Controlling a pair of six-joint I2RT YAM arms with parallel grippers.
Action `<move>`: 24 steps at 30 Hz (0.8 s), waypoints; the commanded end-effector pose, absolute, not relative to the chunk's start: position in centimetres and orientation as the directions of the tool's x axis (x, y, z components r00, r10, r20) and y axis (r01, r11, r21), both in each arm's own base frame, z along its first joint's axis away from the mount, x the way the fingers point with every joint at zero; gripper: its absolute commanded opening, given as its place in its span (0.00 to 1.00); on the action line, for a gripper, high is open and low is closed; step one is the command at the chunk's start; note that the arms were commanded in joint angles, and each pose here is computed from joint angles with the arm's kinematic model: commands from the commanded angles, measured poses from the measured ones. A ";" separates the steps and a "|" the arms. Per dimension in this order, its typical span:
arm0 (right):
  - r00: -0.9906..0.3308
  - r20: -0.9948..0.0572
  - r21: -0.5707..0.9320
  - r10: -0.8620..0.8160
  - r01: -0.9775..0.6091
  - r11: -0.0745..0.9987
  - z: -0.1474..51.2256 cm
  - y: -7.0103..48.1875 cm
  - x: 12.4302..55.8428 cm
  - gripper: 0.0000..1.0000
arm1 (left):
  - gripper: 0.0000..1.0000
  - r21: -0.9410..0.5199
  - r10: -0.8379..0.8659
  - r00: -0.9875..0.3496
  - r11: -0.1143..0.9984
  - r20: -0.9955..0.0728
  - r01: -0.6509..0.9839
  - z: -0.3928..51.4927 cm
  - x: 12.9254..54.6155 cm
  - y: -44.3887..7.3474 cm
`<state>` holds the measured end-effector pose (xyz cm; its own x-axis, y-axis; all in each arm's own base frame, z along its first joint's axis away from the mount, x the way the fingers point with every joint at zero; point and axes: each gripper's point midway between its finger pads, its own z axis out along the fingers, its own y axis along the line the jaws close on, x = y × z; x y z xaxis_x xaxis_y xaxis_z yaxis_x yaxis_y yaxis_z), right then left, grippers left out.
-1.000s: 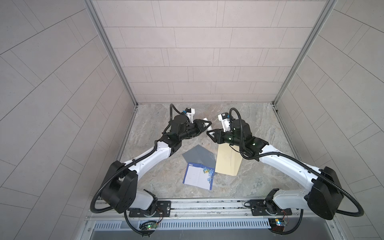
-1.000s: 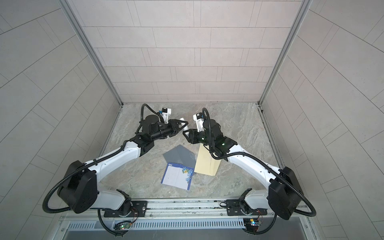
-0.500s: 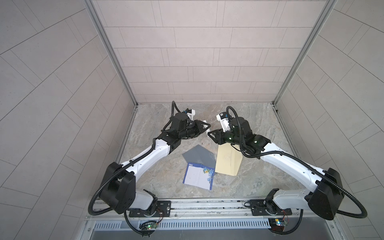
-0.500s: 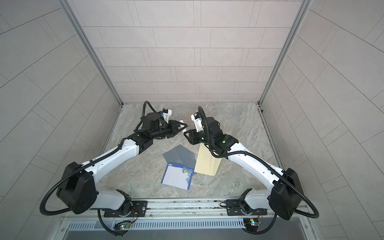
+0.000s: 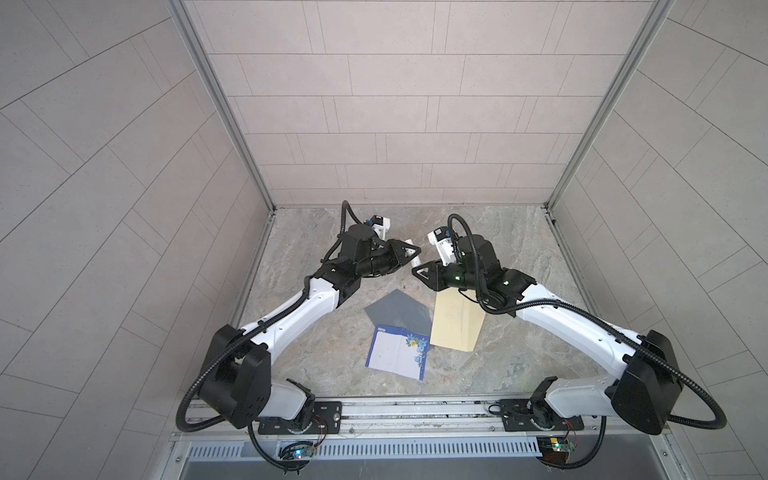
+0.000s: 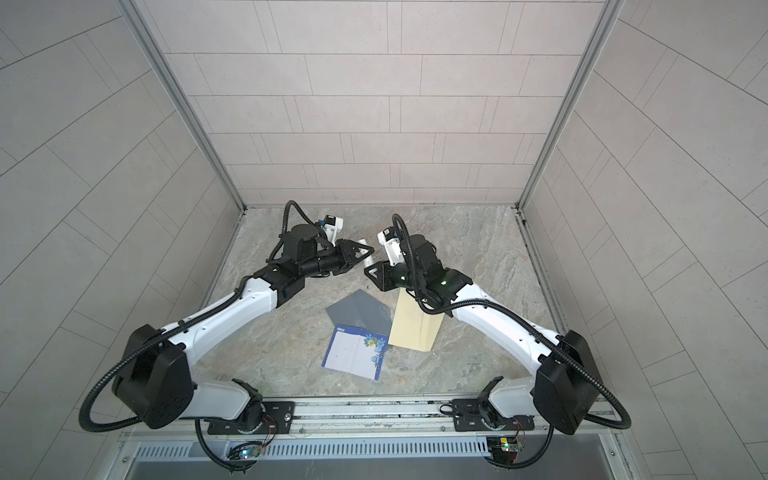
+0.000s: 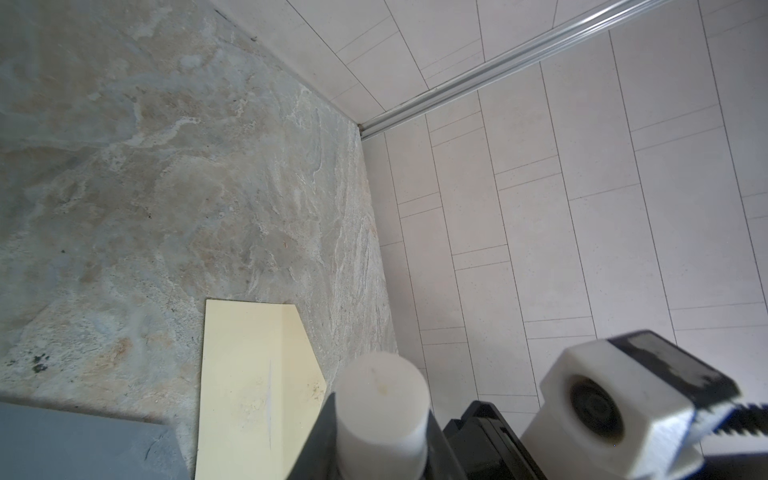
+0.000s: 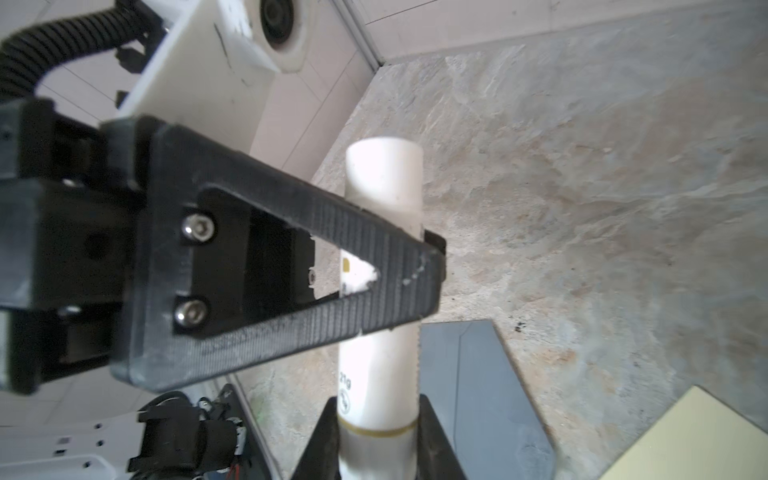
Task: Place the letter into the envelope and seal it
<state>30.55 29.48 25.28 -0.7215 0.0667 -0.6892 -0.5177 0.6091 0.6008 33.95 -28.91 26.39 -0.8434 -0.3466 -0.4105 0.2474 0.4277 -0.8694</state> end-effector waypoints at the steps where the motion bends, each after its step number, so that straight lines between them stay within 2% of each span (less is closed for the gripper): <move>1: -0.722 -0.677 0.719 0.145 -0.607 0.337 30.3 30.8 29.6 0.00 | 0.00 -0.840 -0.268 -0.806 0.301 -0.528 0.451 29.9 31.9 -28.9; 4: -0.732 -0.660 0.751 0.168 -0.638 0.169 32.6 31.2 28.1 0.00 | 0.00 -0.805 -0.292 -0.755 0.112 -0.587 0.583 33.8 30.7 -27.9; 8: -0.688 -0.701 0.707 0.186 -0.705 0.058 35.0 30.8 25.8 0.00 | 0.00 -0.744 -0.179 -0.749 -0.109 -0.638 0.659 36.8 27.6 -28.1; 11: -0.656 -0.737 0.670 0.166 -0.741 0.047 35.4 30.9 24.6 0.00 | 0.00 -0.745 -0.126 -0.766 -0.181 -0.630 0.642 37.1 27.2 -28.3; 13: -0.643 -0.756 0.654 0.124 -0.751 0.090 34.8 31.2 24.2 0.00 | 0.00 -0.751 -0.128 -0.773 -0.185 -0.621 0.634 37.0 27.6 -28.3; 14: -0.645 -0.760 0.649 0.080 -0.747 0.143 33.9 31.4 24.2 0.00 | 0.00 -0.751 -0.139 -0.771 -0.176 -0.621 0.637 37.0 27.9 -28.3; 15: -0.633 -0.774 0.624 0.036 -0.751 0.214 33.0 31.4 24.2 0.00 | 0.00 -0.755 -0.149 -0.771 -0.157 -0.619 0.637 36.9 28.3 -28.3; 17: -0.604 -0.795 0.524 -0.059 -0.732 0.435 31.3 30.6 25.1 0.24 | 0.00 -0.764 -0.165 -0.760 -0.050 -0.628 0.643 35.6 29.4 -28.4; 18: -0.584 -0.807 0.470 -0.087 -0.724 0.505 31.3 30.2 25.6 0.34 | 0.00 -0.753 -0.171 -0.740 0.020 -0.651 0.658 35.1 29.9 -28.3; 20: -0.575 -0.810 0.377 -0.115 -0.662 0.648 30.8 28.8 27.0 0.50 | 0.00 -0.711 -0.147 -0.708 0.316 -0.690 0.628 31.9 31.6 -27.2; 22: -0.555 -0.822 0.319 -0.126 -0.633 0.705 30.7 27.9 27.9 0.61 | 0.00 -0.646 -0.121 -0.711 0.542 -0.693 0.537 29.5 32.7 -25.7; 24: -0.549 -0.827 0.287 -0.120 -0.597 0.750 30.5 27.4 28.6 0.68 | 0.00 -0.651 -0.166 -0.735 0.617 -0.657 0.442 28.6 33.6 -24.5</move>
<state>27.64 30.36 32.95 -0.5715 -0.0167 -0.8204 -0.6659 0.5936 0.4518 32.24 -27.77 35.16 -0.7027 -0.2291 -0.6736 0.6118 0.2888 -0.7364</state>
